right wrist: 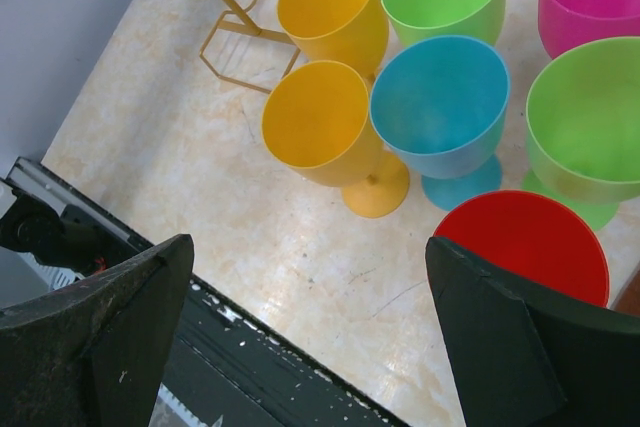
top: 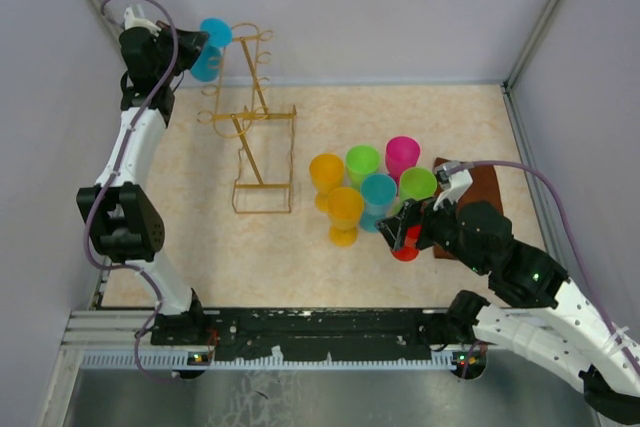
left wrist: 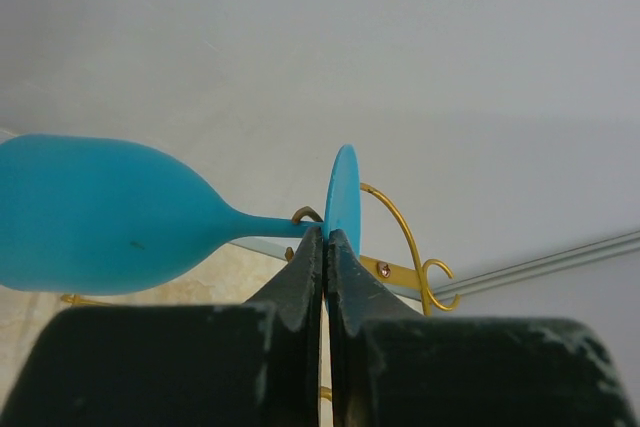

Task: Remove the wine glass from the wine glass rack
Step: Pick up the wine glass from the wine rack.

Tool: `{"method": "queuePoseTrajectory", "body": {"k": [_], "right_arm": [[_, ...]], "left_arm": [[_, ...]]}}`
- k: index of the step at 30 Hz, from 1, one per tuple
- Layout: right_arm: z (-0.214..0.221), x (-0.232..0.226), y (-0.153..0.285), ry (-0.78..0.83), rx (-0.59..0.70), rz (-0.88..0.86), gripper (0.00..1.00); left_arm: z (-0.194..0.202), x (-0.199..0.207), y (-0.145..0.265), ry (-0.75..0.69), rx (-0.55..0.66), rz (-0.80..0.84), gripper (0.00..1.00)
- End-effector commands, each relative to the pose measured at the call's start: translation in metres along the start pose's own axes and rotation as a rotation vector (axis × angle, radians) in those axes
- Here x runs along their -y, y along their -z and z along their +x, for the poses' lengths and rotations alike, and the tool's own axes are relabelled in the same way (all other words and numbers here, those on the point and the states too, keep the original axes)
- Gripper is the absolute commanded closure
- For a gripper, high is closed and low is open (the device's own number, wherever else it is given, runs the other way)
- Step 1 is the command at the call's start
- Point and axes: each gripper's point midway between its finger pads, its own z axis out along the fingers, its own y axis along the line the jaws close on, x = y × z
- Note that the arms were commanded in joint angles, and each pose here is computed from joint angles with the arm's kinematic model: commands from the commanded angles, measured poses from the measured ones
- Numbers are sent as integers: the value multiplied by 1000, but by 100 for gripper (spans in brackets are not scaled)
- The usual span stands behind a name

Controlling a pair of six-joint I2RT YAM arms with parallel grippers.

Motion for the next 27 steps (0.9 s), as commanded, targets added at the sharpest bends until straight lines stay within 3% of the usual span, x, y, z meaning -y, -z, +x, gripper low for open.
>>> {"method": "queuePoseTrajectory", "body": {"k": [1,17,27], "right_arm": [[-18,-11,2,-20,56,-38,1],[-19,-10,4,-17,60,-34,1],[-19,-10,6,-18,60,-34,1]], "left_arm": [[-31,22,9,-30,85,27,99],[-38,39,19,47,111,83,100],[-47,31,26,49,156,32,100]]}}
